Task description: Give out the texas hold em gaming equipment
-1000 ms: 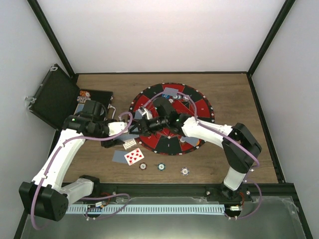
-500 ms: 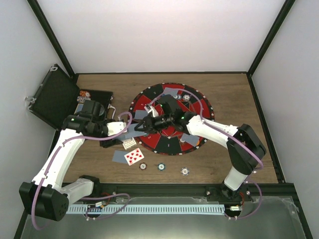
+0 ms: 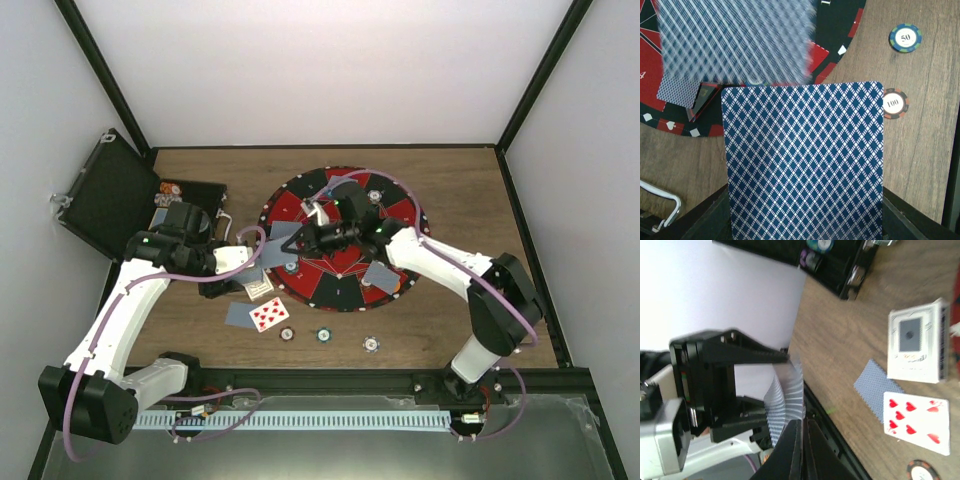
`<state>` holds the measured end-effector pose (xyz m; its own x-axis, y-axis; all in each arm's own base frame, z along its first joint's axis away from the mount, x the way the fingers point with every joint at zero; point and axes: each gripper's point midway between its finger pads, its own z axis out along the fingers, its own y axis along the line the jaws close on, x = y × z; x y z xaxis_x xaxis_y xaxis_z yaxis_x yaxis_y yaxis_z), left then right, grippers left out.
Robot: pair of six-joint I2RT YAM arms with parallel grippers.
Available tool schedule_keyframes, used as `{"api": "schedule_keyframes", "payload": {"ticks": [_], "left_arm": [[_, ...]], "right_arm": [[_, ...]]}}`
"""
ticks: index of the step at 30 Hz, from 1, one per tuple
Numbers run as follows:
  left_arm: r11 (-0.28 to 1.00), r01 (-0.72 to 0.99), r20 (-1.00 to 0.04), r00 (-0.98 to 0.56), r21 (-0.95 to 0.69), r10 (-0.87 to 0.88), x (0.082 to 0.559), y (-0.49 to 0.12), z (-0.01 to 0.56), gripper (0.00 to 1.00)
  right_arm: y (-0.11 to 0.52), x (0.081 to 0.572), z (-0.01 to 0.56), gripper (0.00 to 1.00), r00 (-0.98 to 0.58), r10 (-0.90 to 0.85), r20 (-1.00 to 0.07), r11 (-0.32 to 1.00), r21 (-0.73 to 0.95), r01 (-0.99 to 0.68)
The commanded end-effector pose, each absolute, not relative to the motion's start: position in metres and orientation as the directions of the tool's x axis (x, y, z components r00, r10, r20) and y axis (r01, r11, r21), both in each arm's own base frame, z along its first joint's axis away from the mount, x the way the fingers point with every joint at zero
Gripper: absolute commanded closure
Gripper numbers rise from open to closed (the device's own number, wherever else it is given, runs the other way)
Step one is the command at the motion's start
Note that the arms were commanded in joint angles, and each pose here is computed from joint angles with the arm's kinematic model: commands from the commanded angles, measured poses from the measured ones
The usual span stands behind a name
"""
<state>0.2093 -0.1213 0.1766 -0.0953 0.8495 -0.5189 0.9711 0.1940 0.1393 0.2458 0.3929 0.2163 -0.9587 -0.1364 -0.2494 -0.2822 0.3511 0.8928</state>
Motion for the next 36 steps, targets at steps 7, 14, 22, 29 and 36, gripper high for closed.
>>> {"api": "schedule_keyframes", "payload": {"ticks": [7,14,22,29,36], "left_arm": [[0.189,0.969,-0.536,-0.075,0.162,0.841,0.208,-0.123,0.186,0.96],[0.193,0.97,-0.544,-0.082,0.15,0.835,0.208,-0.124,0.188,0.96],[0.199,0.97,-0.547,-0.093,0.138,0.832,0.207,-0.125,0.187,0.96],[0.196,0.972,-0.553,-0.092,0.131,0.828,0.209,-0.127,0.186,0.96],[0.193,0.972,-0.553,-0.087,0.136,0.828,0.208,-0.127,0.193,0.96]], "right_arm": [[0.344,0.344,0.182,0.99,-0.962,-0.013,-0.273,0.506,0.828,-0.242],[0.375,0.405,0.118,0.99,-0.975,-0.027,-0.223,0.581,0.79,-0.197],[0.39,0.437,0.079,0.97,-0.982,-0.026,-0.189,0.631,0.759,-0.162],[0.379,0.443,0.087,0.67,-0.968,-0.045,-0.248,0.693,0.69,-0.209],[0.353,0.434,0.095,0.47,-0.955,-0.078,-0.285,0.785,0.573,-0.235]]}}
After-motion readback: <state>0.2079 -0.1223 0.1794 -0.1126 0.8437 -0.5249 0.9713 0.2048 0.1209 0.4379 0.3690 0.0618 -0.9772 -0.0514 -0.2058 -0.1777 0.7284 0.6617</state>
